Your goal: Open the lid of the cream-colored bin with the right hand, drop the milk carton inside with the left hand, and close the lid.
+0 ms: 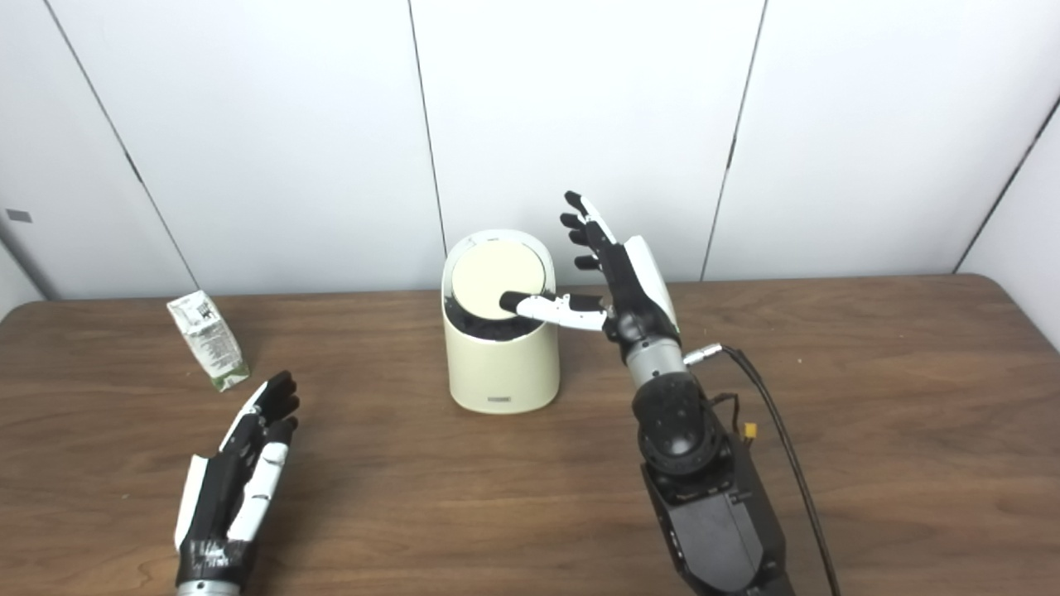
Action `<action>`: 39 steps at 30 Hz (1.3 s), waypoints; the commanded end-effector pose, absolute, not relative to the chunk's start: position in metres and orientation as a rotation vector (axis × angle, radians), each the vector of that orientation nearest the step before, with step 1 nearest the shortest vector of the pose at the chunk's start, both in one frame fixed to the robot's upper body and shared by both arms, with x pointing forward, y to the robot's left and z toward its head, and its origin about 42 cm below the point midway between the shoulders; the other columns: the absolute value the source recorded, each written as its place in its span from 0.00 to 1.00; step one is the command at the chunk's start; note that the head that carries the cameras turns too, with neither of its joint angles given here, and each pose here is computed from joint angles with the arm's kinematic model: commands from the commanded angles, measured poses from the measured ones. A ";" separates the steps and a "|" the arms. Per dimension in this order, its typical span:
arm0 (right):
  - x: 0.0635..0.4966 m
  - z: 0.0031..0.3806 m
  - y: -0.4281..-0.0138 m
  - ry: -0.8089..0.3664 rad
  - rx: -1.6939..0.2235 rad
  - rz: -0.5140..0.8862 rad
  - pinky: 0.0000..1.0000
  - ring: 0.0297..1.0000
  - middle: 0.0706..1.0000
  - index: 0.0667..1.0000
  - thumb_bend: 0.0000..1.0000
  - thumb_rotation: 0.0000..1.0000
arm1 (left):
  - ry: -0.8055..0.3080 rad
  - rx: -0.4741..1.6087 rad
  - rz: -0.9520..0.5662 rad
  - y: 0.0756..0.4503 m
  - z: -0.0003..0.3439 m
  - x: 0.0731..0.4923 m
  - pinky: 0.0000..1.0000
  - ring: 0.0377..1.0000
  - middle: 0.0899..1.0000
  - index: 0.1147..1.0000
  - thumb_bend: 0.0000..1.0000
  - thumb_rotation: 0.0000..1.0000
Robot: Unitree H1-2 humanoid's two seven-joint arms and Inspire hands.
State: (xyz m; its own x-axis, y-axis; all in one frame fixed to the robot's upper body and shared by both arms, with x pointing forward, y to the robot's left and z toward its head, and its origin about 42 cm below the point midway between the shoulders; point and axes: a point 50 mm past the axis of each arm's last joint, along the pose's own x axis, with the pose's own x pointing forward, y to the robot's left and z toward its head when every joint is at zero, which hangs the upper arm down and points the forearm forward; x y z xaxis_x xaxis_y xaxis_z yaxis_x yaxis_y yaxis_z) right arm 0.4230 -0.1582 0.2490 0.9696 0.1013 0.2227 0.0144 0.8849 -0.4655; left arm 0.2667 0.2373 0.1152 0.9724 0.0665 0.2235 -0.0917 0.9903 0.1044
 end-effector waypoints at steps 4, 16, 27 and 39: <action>0.439 0.277 -0.146 -0.356 -0.496 0.041 0.76 0.87 0.89 0.94 0.81 0.32 | -0.106 0.078 0.089 0.226 0.083 0.245 0.90 0.91 0.91 0.93 0.51 0.71; 0.456 0.274 -0.137 -0.333 -0.531 0.046 0.71 0.84 0.88 0.94 0.81 0.35 | -0.105 0.065 0.091 0.222 0.084 0.246 0.92 0.92 0.91 0.93 0.49 0.71; 0.462 0.279 -0.142 -0.429 -0.724 0.068 0.79 0.88 0.88 0.94 0.87 0.26 | -0.117 0.070 0.091 0.220 0.085 0.246 0.90 0.90 0.91 0.93 0.48 0.80; 0.464 0.298 -0.146 -0.566 -0.994 0.093 0.80 0.87 0.89 0.93 0.99 0.20 | -0.119 0.064 0.084 0.215 0.085 0.247 0.91 0.91 0.92 0.94 0.49 0.79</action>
